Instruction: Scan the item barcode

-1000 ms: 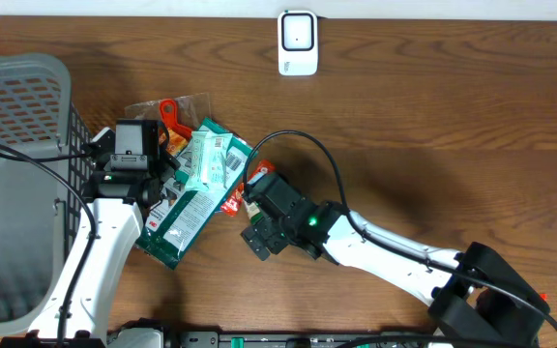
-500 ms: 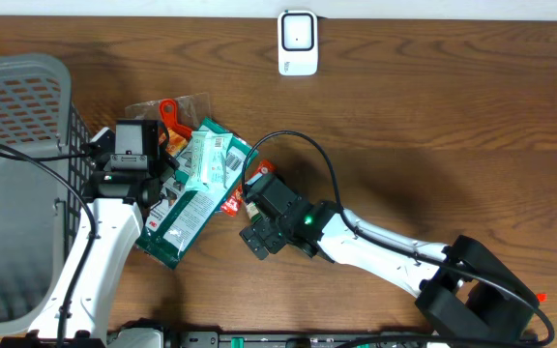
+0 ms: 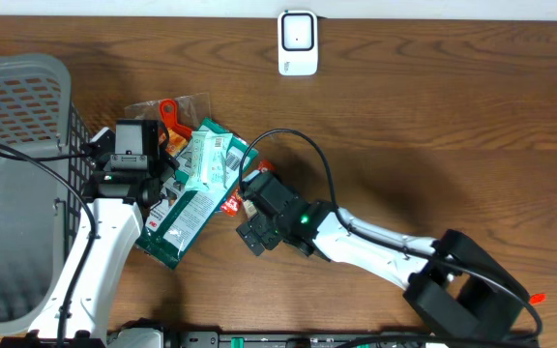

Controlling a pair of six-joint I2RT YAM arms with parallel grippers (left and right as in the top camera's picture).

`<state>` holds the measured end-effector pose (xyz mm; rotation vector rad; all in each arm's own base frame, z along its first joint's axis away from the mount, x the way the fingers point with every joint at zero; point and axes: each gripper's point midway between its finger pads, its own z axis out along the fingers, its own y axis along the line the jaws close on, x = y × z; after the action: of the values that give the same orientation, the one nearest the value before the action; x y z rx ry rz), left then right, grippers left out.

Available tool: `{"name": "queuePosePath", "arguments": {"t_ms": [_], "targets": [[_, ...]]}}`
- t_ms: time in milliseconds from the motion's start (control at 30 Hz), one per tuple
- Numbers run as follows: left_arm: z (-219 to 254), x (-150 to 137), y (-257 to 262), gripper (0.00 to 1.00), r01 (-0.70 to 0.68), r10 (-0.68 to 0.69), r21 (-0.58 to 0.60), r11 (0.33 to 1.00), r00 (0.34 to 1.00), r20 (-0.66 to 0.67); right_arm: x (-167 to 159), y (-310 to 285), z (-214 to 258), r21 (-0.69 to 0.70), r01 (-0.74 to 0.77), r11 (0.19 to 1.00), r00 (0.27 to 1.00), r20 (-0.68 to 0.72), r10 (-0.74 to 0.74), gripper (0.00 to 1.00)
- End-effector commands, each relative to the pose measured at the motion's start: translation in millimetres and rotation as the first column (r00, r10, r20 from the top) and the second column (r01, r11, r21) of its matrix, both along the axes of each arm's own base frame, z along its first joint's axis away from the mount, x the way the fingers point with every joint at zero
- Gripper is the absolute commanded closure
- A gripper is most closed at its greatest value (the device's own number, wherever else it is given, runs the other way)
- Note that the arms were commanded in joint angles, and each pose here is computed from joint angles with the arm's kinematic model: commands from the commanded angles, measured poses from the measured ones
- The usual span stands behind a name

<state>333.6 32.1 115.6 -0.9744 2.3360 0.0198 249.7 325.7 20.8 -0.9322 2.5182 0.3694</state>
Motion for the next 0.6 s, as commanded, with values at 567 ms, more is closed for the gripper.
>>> {"name": "queuePosePath", "arguments": {"t_ms": [567], "targets": [[-3.6,-3.5,10.0,0.11,-0.017,0.018,0.050,0.999,1.000,-0.021,28.1,-4.5,-0.9,-0.029,0.040,0.999,0.997,0.074,-0.037,0.09]]}}
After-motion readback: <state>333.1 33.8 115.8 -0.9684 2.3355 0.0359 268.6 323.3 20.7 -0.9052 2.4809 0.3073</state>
